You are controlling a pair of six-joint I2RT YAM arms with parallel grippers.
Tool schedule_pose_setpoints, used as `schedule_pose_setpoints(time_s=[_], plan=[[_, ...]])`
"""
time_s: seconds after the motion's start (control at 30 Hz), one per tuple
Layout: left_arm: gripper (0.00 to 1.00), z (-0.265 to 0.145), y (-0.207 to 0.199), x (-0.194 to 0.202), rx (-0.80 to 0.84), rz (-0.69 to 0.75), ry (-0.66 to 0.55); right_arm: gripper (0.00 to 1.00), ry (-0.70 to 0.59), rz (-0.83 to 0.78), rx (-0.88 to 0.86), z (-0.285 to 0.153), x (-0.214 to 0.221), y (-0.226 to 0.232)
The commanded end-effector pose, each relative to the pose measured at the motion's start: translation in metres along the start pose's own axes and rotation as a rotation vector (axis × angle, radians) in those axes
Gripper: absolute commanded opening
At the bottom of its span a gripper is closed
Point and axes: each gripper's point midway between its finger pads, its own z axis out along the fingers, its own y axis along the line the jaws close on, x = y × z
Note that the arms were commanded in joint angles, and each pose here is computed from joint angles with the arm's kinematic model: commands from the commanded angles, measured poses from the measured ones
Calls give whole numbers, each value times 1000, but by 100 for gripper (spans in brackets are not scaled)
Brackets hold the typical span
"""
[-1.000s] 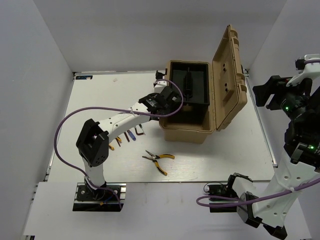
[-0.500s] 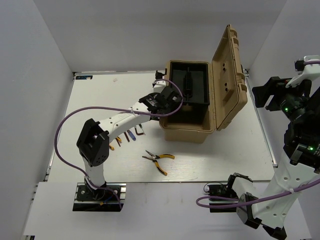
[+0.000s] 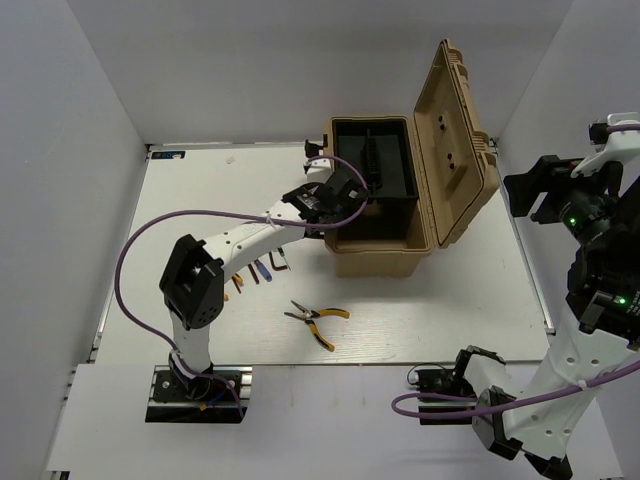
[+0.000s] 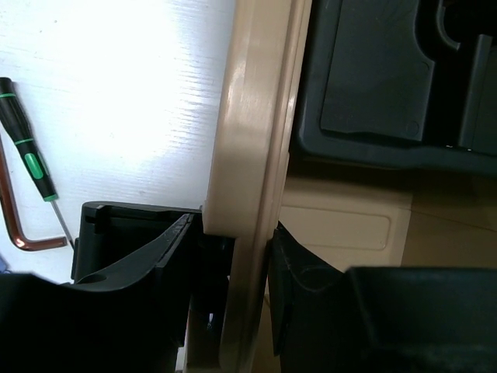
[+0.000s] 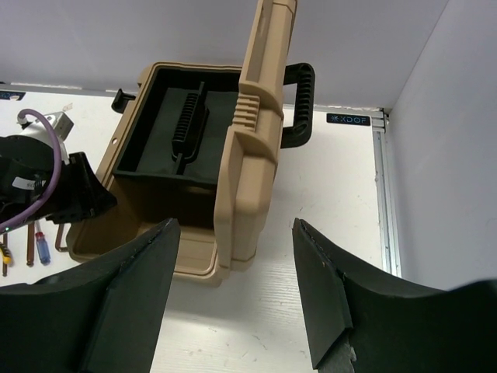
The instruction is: Sort the tools into containers
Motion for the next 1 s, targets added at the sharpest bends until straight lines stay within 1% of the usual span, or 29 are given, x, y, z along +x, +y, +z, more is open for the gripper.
schedule_pose_setpoints(time_s=[0.0,0.03,0.07,0.1,0.17,0.23,0.33,0.4,0.47,0.5,0.53,0.6,0.63,0.67,0.73,0.77,0.8,0.83,0.87,0.9,0.93,0.97], plan=[[8,34,17,27,-74,-187,75,66,-20,-23,-3,-3,-2,2],[15,32,21,30,-75,-174,77,66,-17,-21,-8,-2,-2,2],[24,30,19,26,-54,-176,62,66,-15,-17,-8,-1,0,2],[44,30,21,30,-55,-162,75,66,-13,-12,-10,0,1,2],[59,26,15,28,-31,-143,66,66,-17,-10,-16,0,1,3],[70,22,17,26,-31,-121,66,66,-18,-7,-16,-1,0,4],[81,10,17,16,-13,-114,41,66,-20,-9,-22,-1,0,5],[82,4,18,9,-4,-99,23,66,-14,-18,-39,0,2,6],[85,-8,16,-2,21,-85,3,78,-29,-65,-64,-3,1,11],[85,-12,17,-7,25,-79,-12,83,-38,-77,-107,-2,1,18],[87,-18,16,-14,36,-80,-35,87,-72,-107,-118,-6,-3,22],[90,-36,12,-31,81,-72,-76,87,-100,-127,-143,-7,-1,27],[91,-43,11,-40,92,-75,-98,84,-105,-127,-199,-6,-1,36],[94,-55,11,-49,112,-66,-118,78,-108,-95,-218,-7,-5,40],[94,-68,9,-63,137,-61,-157,66,-95,-45,-277,-4,-7,48],[95,-76,9,-70,150,-43,-174,49,-91,-18,-292,1,-11,47],[95,-89,10,-78,170,-42,-196,40,-82,28,-331,2,-12,53],[95,-95,10,-83,184,-34,-213,25,-86,39,-376,3,-14,58],[95,-102,12,-88,192,-8,-229,18,-66,90,-426,7,-12,63],[95,-110,13,-93,202,2,-243,12,-98,106,-452,8,-21,66],[95,-122,21,-98,210,9,-272,8,-95,125,-500,7,-23,72],[95,-128,27,-98,210,41,-282,6,-88,184,-514,7,-25,75]])
